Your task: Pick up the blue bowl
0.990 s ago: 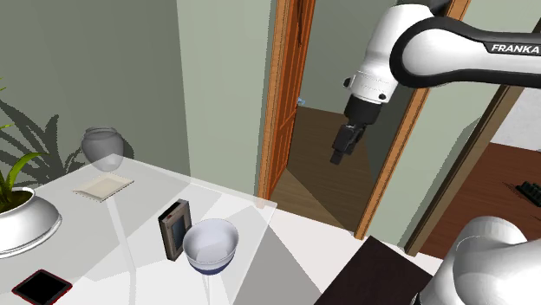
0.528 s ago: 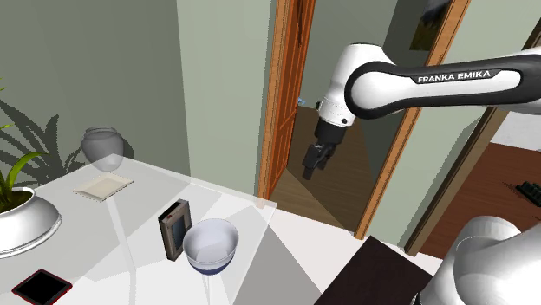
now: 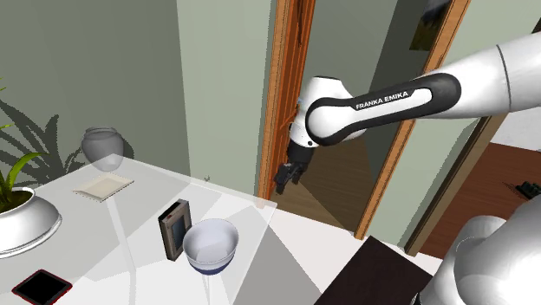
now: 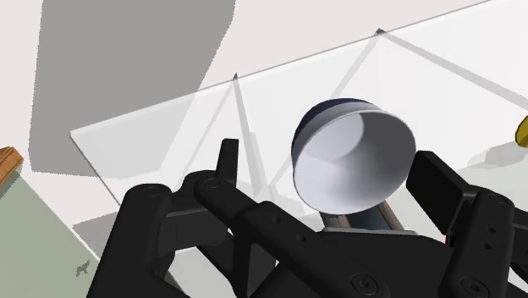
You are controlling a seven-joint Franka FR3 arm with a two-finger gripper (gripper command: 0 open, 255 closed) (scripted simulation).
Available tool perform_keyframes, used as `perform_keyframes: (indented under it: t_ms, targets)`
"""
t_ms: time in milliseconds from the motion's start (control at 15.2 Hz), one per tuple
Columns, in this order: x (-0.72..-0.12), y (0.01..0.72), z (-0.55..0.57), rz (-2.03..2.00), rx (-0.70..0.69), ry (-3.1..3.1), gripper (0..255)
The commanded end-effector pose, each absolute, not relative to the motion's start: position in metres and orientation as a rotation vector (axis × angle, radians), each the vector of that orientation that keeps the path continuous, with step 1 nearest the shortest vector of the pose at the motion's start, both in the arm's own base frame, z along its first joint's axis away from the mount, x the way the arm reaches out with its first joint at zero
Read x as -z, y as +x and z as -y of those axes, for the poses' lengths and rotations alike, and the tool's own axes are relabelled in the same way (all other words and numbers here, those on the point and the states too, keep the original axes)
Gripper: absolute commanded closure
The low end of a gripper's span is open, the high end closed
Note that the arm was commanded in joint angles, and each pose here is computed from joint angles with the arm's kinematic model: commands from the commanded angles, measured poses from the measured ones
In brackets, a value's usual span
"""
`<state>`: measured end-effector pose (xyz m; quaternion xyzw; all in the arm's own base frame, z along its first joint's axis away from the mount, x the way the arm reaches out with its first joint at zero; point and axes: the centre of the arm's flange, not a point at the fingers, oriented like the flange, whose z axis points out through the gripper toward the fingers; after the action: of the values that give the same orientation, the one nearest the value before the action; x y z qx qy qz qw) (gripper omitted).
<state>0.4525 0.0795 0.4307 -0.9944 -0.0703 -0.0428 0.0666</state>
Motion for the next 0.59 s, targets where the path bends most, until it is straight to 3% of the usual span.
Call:
perform_keyframes:
  t_ms: [0, 528]
  targets:
    - [-0.41, 0.47, -0.088, 0.211, 0.129, -2.99, 0]
    - [-0.331, 0.533, -0.116, 0.212, 0.122, -2.958, 0]
